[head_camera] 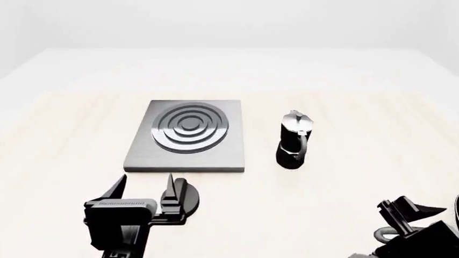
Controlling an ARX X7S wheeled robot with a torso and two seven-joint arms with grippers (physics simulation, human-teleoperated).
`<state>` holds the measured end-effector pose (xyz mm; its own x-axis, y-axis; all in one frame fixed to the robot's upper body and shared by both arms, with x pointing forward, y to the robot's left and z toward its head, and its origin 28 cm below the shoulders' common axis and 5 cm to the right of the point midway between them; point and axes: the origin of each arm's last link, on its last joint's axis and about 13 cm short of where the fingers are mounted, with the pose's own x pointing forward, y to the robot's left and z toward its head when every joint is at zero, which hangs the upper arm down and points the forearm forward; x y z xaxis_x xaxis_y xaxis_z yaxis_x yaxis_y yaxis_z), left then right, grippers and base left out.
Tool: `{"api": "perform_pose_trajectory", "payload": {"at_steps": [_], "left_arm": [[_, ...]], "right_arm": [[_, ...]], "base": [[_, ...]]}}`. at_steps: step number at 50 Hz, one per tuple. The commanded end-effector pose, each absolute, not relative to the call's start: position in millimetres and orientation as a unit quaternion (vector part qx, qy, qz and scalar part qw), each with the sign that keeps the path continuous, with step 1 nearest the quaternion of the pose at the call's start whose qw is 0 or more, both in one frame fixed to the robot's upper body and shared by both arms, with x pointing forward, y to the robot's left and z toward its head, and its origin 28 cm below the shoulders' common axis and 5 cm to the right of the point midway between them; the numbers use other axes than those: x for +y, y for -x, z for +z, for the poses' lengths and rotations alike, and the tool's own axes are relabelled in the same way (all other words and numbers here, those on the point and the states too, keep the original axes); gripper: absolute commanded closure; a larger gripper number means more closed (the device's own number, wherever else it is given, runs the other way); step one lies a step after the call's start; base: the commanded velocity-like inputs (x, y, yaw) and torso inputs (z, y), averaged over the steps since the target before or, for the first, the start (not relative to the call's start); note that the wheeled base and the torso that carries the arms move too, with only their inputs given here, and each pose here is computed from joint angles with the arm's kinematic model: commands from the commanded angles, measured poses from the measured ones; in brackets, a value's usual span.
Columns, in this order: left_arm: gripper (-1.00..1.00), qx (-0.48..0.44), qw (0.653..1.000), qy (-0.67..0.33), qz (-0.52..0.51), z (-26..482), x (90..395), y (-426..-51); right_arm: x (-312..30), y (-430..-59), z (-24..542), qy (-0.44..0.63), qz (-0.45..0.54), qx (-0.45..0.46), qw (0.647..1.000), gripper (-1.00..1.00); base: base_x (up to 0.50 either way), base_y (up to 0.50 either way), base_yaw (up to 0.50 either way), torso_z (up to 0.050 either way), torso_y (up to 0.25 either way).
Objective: Put the frying pan on the stove.
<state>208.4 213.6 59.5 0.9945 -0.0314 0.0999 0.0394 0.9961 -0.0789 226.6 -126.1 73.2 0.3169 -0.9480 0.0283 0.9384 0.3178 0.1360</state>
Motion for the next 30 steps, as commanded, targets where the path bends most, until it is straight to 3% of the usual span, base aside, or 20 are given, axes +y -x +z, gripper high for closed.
{"api": "perform_pose_trajectory", "payload": {"at_steps": [1, 30], "left_arm": [[-1.00, -0.048, 0.998, 0.041, -0.019, 59, 213, -208], [-1.00, -0.047, 0.998, 0.038, -0.020, 57, 213, -207]], "right_arm": [[-128, -233, 68, -0.050, -0.594, -0.042, 0.802, -1.00], [-128, -261, 64, -0.108, -0.610, -0.011, 0.785, -1.00]], "base": [[0.00, 0.00, 0.00, 0.000, 0.000], [0.00, 0.00, 0.00, 0.000, 0.000]]}}
